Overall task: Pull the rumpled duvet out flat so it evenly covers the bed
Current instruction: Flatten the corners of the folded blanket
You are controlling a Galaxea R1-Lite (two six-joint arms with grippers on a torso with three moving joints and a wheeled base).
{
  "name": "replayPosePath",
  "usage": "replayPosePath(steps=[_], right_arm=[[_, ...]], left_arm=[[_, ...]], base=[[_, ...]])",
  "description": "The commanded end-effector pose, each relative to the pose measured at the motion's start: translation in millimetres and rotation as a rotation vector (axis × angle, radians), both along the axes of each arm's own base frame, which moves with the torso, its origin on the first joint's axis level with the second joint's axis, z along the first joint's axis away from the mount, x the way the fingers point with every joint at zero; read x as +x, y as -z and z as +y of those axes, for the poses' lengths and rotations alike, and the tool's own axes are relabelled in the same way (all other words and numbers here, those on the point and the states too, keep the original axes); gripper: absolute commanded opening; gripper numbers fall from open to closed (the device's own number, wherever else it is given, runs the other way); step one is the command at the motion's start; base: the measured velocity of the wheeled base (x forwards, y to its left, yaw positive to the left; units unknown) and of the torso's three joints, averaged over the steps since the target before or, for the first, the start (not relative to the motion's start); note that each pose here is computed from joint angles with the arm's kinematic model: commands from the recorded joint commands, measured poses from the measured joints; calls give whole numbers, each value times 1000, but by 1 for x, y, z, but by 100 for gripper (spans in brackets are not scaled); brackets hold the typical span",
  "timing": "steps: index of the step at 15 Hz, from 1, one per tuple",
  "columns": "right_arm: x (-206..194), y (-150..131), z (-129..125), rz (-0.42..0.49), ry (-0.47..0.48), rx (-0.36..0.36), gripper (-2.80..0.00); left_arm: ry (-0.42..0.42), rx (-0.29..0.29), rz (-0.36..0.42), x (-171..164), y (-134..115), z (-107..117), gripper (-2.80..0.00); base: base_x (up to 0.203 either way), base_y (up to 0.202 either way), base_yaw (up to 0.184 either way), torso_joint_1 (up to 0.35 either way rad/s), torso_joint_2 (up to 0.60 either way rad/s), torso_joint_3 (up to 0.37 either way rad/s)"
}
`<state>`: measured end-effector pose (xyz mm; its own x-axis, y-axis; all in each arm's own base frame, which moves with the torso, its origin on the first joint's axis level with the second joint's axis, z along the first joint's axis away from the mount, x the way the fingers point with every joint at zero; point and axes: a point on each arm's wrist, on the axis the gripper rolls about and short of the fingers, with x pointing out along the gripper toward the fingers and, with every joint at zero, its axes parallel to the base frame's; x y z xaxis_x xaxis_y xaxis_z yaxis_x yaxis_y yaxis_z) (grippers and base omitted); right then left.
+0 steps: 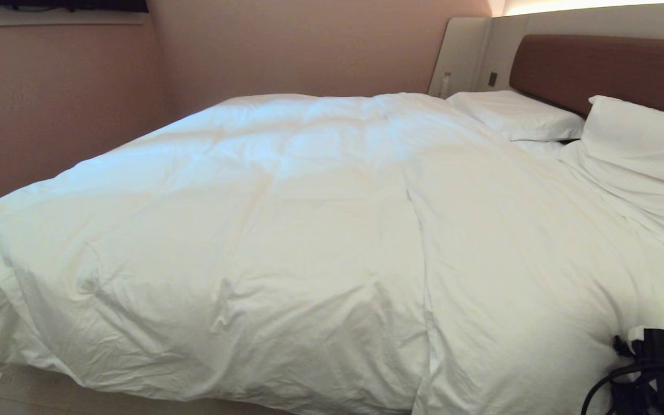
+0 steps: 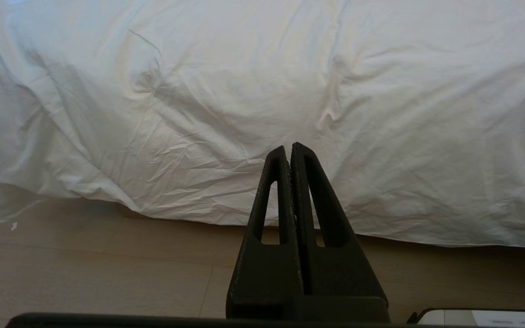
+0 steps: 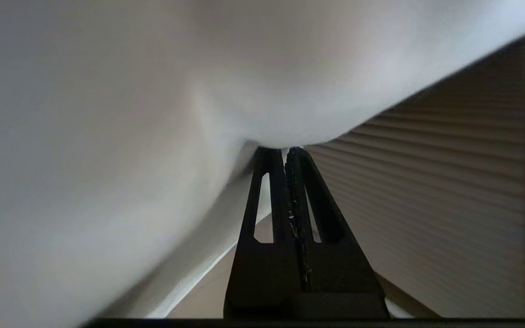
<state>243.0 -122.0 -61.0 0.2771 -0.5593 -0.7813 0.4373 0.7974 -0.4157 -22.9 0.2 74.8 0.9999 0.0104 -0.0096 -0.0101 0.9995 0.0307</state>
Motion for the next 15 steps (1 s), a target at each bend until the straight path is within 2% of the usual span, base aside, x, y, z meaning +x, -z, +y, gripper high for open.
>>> replayPosePath(steps=[1, 5, 10, 15], right_arm=[[4, 7, -2, -33, -12, -61, -280], [-1, 2, 1, -41, -17, -64, -280], [-18, -18, 19, -99, -58, -84, -280], [-42, -53, 35, -209, -83, -123, -280]], left_arm=[[0, 0, 0, 0, 0, 0, -280], [0, 0, 0, 0, 0, 0, -280], [0, 0, 0, 0, 0, 0, -280], [0, 0, 0, 0, 0, 0, -280]], base=[[0, 0, 0, 0, 0, 0], [0, 0, 0, 0, 0, 0], [0, 0, 0, 0, 0, 0], [0, 0, 0, 0, 0, 0]])
